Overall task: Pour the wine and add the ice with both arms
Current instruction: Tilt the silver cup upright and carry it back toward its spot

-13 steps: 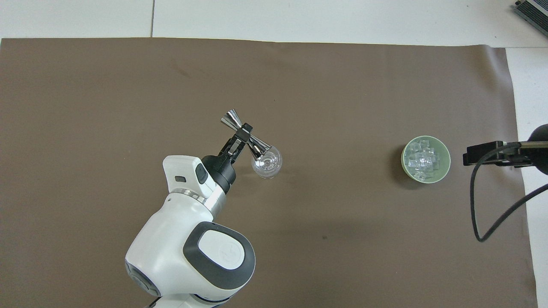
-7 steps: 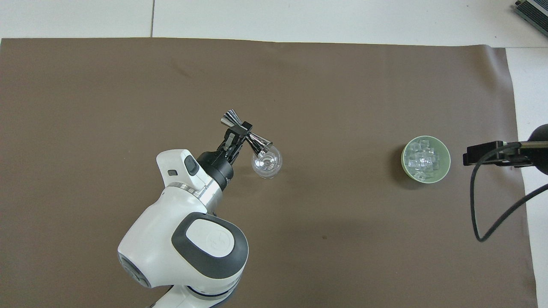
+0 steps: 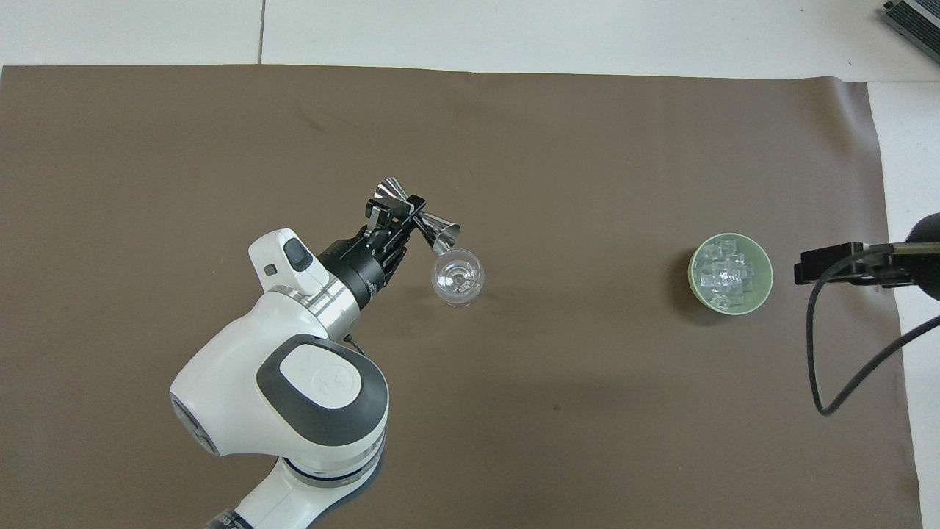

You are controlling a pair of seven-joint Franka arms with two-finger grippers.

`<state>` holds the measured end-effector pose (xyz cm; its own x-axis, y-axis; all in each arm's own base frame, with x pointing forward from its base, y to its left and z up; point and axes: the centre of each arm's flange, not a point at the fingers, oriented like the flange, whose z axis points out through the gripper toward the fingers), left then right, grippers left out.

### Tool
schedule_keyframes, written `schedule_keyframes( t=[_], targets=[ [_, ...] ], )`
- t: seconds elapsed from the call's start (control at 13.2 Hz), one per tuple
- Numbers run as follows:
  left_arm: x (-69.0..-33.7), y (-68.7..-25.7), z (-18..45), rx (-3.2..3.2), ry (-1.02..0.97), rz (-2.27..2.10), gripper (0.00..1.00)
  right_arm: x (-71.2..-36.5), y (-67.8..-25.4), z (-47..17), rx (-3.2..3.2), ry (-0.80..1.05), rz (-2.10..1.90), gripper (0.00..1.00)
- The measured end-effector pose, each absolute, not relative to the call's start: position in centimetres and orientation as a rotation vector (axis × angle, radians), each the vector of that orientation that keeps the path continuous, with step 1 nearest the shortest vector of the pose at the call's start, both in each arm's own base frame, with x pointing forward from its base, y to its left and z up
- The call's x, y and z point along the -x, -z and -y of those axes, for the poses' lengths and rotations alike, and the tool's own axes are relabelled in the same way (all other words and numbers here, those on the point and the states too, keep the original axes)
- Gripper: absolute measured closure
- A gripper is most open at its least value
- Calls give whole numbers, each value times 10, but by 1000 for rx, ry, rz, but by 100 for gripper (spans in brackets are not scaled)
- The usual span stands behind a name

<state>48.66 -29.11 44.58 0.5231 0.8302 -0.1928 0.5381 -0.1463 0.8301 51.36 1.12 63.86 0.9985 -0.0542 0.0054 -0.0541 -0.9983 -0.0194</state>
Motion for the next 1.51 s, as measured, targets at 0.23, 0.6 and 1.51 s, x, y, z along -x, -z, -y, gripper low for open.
schedule_keyframes(
  t=[0.23,0.6,1.51],
  targets=[
    [-503,-449,269,-1777,-356,-1157,78,-514,-639,-11,3121,9,-85,0],
    [-527,-457,228,-1688,-301,-1207,78,-514,-639,-11,3121,9,-85,0],
    [-569,-477,131,-1440,-59,-1356,78,-514,-639,-11,3121,9,-85,0]
  ],
)
